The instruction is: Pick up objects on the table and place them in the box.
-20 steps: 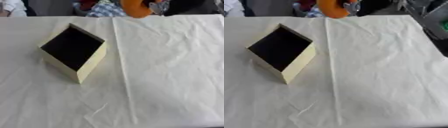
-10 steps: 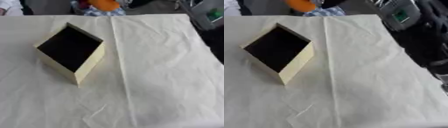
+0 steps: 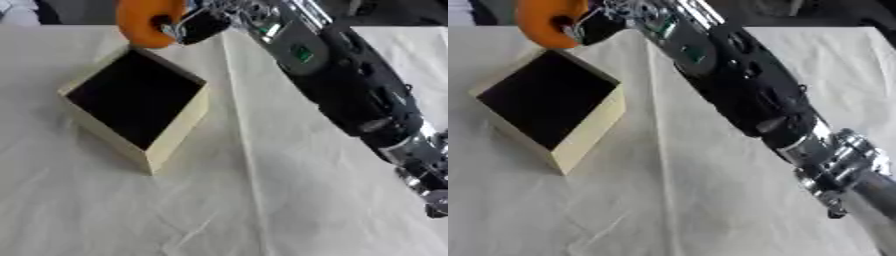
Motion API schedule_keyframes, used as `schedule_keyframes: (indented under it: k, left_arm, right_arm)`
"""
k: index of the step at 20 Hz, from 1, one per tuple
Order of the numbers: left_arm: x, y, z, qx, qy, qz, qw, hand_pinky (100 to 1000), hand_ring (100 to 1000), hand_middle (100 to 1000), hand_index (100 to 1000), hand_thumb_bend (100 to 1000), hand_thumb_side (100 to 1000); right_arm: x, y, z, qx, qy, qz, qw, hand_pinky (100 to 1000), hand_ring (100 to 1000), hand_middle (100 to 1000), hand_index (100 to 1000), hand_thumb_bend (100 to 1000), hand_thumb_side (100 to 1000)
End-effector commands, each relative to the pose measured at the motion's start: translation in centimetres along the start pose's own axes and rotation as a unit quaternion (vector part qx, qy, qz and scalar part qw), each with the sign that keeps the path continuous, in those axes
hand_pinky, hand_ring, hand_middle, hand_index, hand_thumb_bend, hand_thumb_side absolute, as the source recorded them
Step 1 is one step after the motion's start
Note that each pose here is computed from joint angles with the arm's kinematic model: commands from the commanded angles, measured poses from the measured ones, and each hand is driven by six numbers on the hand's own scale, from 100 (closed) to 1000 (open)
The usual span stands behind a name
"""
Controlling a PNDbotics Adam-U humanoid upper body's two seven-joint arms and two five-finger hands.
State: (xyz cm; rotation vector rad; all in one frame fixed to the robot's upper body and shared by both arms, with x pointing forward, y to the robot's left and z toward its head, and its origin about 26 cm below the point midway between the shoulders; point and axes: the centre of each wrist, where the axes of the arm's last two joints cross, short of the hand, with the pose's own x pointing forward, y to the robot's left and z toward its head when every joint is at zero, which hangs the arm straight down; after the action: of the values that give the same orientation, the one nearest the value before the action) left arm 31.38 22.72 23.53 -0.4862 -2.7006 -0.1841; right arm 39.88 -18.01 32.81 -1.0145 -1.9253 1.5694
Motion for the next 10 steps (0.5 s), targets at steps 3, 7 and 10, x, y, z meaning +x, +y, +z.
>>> schedule_keyframes:
  k: [3, 7, 10]
  left_arm:
    - [0.6, -0.4, -1.1, -0.019, -0.023, 0.012, 0.999, 711, 774, 781, 734, 100, 740]
    - [0.5, -0.6, -1.2, -0.024, -0.024, 0.017, 0.999, 711, 774, 782, 734, 100, 741]
    - [0.5, -0.6, -1.2, -0.025, -0.021, 0.018, 0.999, 710, 775, 783, 734, 100, 743]
  right_arm:
    - [0.3, 0.9, -1.3, 0.0, -0.007, 0.014, 1.0, 273, 526, 464, 609, 100, 100]
    - [0.9, 2.2, -1.9, 0.011, -0.018, 0.019, 1.0, 277, 527, 464, 607, 100, 100]
    - [1.2, 2.9, -2.1, 0.021, -0.019, 0.023, 0.999, 263, 522, 465, 602, 100, 100]
